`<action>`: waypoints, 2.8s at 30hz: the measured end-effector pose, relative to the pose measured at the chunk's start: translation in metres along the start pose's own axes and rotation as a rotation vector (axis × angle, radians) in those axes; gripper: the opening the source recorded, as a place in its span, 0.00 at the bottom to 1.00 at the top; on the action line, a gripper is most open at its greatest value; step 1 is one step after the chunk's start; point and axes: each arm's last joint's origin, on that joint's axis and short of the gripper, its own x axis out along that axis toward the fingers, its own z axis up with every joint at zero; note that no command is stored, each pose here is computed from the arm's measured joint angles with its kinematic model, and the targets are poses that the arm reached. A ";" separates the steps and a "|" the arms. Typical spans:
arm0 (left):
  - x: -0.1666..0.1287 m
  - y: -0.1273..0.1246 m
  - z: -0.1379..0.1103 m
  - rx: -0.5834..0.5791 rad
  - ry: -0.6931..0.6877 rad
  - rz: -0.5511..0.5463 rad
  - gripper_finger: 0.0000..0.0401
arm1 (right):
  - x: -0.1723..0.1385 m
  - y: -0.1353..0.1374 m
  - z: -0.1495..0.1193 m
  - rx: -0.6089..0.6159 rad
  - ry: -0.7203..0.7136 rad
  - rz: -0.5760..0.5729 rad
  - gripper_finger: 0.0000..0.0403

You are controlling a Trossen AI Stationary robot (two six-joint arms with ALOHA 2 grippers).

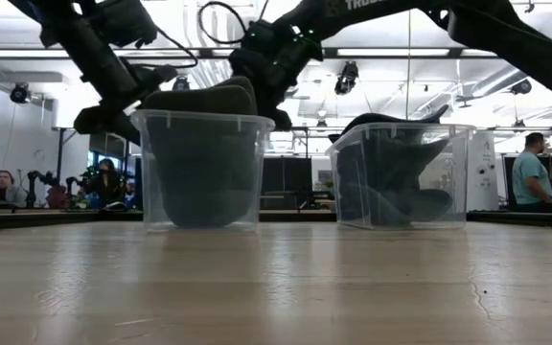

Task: Pick & Place hat
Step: Put the gray cap into the left transparent bin, then return to Home Position

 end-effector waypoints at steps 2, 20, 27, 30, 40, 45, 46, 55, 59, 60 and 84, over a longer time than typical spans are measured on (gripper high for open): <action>0.004 -0.002 0.001 -0.003 -0.011 -0.016 0.45 | 0.007 0.007 -0.003 -0.067 0.018 0.006 0.28; -0.043 -0.014 0.028 0.107 -0.086 0.003 0.45 | 0.019 0.009 -0.010 -0.204 0.071 -0.062 0.28; -0.037 -0.006 0.017 0.095 -0.026 0.078 0.45 | -0.003 0.019 0.000 -0.256 0.002 -0.056 0.28; -0.042 -0.010 0.022 0.120 -0.069 0.031 0.45 | -0.021 0.026 0.005 -0.288 -0.042 -0.054 0.28; -0.069 -0.035 0.038 0.330 -0.154 -0.413 0.45 | -0.111 0.060 -0.007 -0.329 -0.116 -0.024 0.28; -0.081 -0.030 0.027 0.469 -0.191 -0.604 0.45 | -0.145 0.077 -0.030 -0.356 -0.122 0.069 0.28; -0.087 -0.027 0.025 0.482 -0.209 -0.624 0.45 | -0.152 0.079 -0.036 -0.346 -0.133 0.071 0.28; -0.132 0.015 -0.004 0.454 -0.411 -0.701 0.45 | -0.171 0.081 -0.111 -0.250 -0.379 0.105 0.28; -0.134 0.036 -0.018 0.206 -0.429 -0.647 0.45 | -0.174 0.071 -0.156 -0.139 -0.391 0.035 0.28; -0.131 0.037 -0.021 0.198 -0.426 -0.689 0.45 | -0.174 0.067 -0.166 -0.071 -0.386 0.017 0.28; -0.018 0.067 -0.102 0.287 -0.145 -1.118 0.45 | -0.127 0.033 -0.302 0.048 -0.729 0.343 0.28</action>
